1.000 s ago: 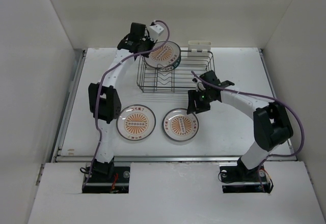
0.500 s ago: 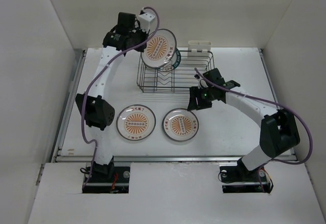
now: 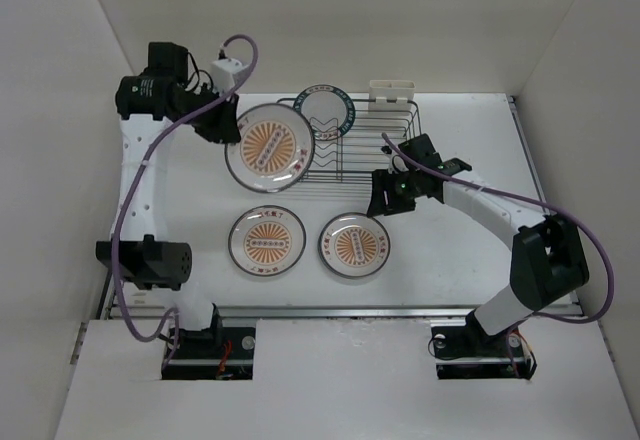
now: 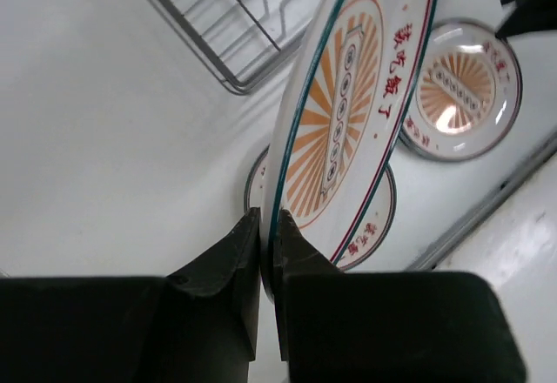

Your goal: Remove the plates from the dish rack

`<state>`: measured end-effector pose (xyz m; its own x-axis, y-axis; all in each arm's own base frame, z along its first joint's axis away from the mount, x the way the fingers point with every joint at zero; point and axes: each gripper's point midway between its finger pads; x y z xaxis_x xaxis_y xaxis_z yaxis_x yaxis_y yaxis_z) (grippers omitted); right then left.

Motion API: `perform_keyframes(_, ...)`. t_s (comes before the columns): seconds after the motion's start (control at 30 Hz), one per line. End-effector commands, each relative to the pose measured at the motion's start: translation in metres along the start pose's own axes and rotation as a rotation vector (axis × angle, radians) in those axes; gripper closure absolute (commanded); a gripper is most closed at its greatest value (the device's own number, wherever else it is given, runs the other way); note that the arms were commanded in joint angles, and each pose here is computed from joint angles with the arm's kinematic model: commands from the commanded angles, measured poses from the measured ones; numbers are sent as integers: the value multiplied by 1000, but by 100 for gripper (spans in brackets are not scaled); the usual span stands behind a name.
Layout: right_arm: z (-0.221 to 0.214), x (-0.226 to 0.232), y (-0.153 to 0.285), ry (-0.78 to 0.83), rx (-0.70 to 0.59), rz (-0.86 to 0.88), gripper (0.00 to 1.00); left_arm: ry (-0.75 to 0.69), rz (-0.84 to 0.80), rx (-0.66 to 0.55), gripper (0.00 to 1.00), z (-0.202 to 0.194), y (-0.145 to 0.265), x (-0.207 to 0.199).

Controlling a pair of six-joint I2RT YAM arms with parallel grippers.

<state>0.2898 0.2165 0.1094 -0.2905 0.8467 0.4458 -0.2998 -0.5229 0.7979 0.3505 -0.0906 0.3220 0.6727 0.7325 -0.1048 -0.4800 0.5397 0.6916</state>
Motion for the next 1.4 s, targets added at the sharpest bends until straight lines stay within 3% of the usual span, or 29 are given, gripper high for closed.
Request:
perform_keyframes(0.0, 11, 13, 6, 41, -63, 46, 40, -47, -278, 289, 100, -93, 15, -61)
perform_keyframes(0.2, 9, 14, 0, 38, -47, 62, 40, -34, -324, 471, 100, -152, -9, -53)
perform_keyframes(0.57, 4, 12, -2, 35, -36, 68, 40, 39, -386, 618, 100, -207, -67, -31)
perform_keyframes(0.6, 4, 12, -2, 35, -36, 68, 40, 49, -397, 631, 97, -210, -70, -31)
perform_keyframes(0.73, 5, 11, -3, 32, -32, 57, 40, 100, -388, 687, 67, -216, -85, -19)
perform_keyframes(0.77, 9, 13, -2, 36, -41, 60, 40, 109, -381, 699, 53, -219, -88, -17)
perform_keyframes(0.83, 12, 14, 0, 39, -49, 62, 40, 119, -368, 694, 44, -219, -95, -13)
perform_keyframes(0.93, 14, 16, 2, 39, -49, 62, 40, 112, -320, 666, 38, -213, -102, -7)
perform_keyframes(1.13, 39, 29, 18, 74, -117, 75, 40, 99, -200, 595, 36, -201, -105, 7)
perform_keyframes(1.37, 108, 51, 40, 153, -273, 71, 39, 91, -63, 523, 36, -187, -102, 21)
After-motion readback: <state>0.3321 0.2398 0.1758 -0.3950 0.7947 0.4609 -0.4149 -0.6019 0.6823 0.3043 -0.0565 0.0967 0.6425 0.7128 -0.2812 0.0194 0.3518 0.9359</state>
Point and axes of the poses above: each gripper's point midway between its finger pads, its own y axis back along the fingers, its own x axis along the line the jaws close on, z = x × y, and after that the axes turned 1 degree about -y, right-handed
